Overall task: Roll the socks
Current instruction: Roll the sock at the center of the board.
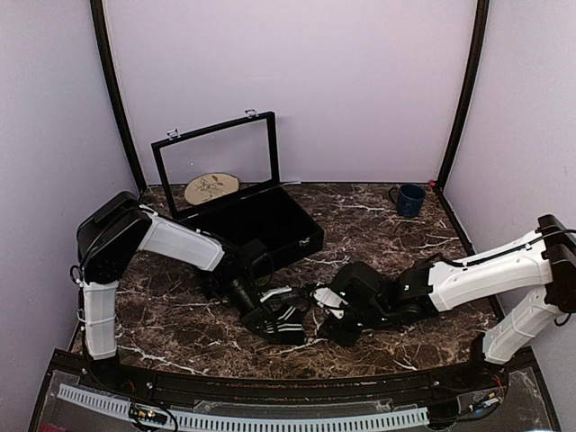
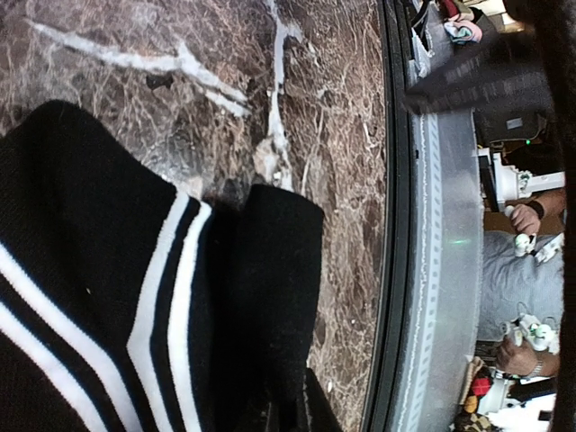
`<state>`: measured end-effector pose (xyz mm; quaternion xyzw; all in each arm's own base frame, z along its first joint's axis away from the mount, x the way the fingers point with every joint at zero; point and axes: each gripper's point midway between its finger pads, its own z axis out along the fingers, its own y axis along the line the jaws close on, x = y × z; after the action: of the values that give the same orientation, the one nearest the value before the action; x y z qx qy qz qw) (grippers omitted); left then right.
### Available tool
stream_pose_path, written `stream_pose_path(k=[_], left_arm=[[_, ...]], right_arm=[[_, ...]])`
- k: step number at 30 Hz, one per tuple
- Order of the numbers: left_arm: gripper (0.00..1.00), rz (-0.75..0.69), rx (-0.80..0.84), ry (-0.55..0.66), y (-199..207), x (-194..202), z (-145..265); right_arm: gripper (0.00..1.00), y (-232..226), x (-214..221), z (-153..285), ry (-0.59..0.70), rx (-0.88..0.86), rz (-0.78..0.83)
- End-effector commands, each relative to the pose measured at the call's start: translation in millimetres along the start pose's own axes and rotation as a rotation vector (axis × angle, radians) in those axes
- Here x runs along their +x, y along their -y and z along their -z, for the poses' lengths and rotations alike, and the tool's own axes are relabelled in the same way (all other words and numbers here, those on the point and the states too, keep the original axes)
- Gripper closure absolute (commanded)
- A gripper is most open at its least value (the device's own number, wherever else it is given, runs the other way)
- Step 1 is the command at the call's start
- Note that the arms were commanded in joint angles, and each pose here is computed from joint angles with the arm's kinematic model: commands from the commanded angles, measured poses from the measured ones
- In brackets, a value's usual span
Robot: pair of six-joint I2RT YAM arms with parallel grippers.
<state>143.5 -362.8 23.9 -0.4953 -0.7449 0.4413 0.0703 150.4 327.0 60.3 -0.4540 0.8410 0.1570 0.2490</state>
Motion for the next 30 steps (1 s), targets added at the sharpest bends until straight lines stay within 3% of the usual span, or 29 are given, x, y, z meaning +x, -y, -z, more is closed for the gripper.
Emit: stream_pose_path(k=[1, 10, 18, 30], left_arm=[[0.92, 0.054, 0.094, -0.015, 11, 2, 5], [0.92, 0.091, 0.147, -0.03, 12, 4, 10], [0.92, 0.117, 0.188, -0.017, 13, 4, 13], [0.93, 0.143, 0.22, -0.013, 14, 10, 13]], right_arm=[[0.51, -13, -13, 6, 0.085, 0.102, 0.18], [0.52, -56, -23, -19, 0.072, 0.134, 0.443], [0.52, -65, -42, -38, 0.084, 0.169, 0.537], [0.54, -70, -34, -59, 0.042, 0.152, 0.605]])
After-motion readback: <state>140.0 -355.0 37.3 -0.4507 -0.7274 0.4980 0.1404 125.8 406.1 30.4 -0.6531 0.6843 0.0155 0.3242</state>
